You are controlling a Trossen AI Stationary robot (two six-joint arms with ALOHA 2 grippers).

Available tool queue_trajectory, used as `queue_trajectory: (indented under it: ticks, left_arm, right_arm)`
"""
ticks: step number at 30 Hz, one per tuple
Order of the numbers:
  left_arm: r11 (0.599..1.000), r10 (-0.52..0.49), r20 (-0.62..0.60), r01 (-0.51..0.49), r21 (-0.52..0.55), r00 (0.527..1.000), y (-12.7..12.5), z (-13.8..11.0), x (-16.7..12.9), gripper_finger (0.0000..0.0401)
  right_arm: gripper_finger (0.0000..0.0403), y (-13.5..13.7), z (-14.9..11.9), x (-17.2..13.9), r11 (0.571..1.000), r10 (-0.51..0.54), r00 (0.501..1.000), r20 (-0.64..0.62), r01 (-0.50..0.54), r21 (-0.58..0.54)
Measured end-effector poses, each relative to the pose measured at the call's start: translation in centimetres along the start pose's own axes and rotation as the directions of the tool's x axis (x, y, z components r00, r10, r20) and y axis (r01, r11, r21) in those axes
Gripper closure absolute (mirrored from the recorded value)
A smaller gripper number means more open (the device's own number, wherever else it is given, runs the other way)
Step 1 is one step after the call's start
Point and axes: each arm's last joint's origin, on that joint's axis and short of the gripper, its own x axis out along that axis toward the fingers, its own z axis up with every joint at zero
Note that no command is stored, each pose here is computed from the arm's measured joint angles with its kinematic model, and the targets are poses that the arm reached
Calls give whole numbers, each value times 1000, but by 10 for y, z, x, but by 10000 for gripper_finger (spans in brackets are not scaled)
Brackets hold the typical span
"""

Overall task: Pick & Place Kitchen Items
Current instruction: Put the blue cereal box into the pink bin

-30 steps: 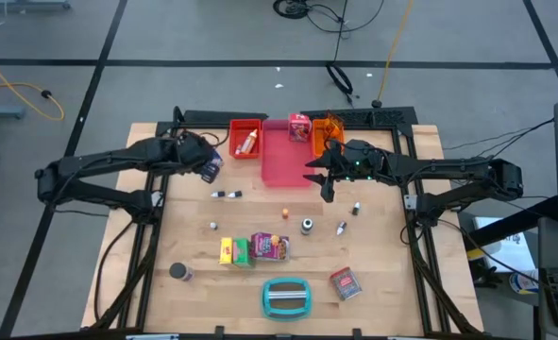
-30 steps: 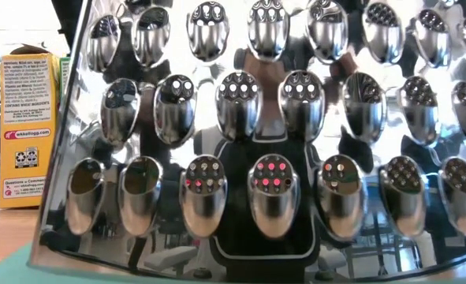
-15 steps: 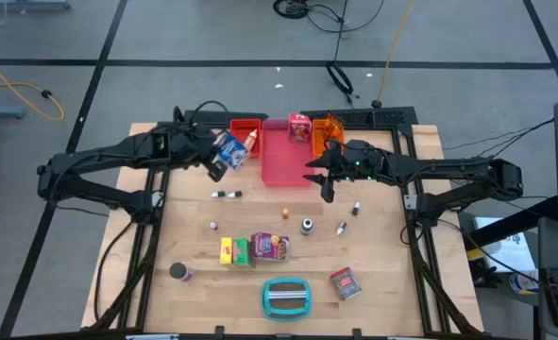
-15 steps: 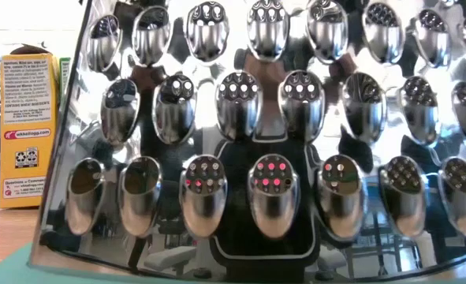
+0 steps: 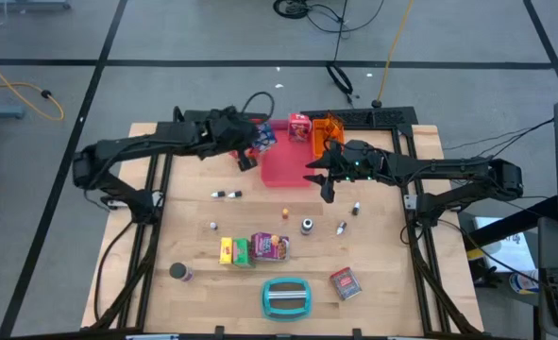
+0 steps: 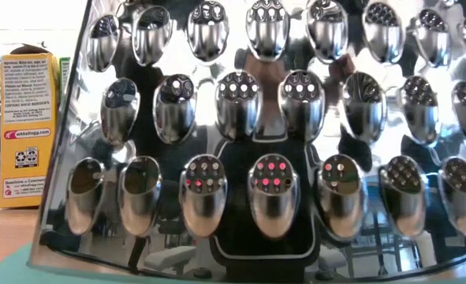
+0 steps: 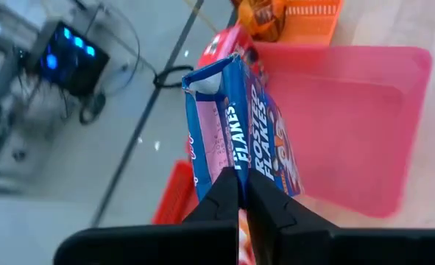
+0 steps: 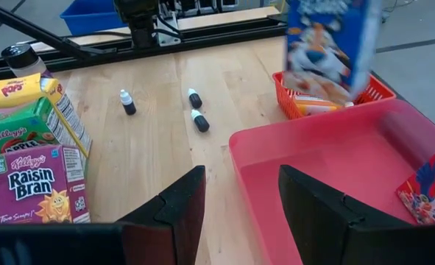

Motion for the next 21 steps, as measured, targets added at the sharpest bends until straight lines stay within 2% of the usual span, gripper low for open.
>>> queue_trajectory:
  ticks: [7,12,21]
  left_arm:
    - [990,-91,56,84,113,994,7,9,35,401]
    - [975,-80,26,73,210,996,14,4,56,401]
    - [973,-67,3,65,223,998,31,-6,83,401]
  right_arm:
    - [238,0,0,0,1000,0,1000,-3,0,0]
    - [238,0,0,0,1000,0,1000,-4,0,0]
    - [238,0,-3,1,1000,-1,1000,5,1,-3]
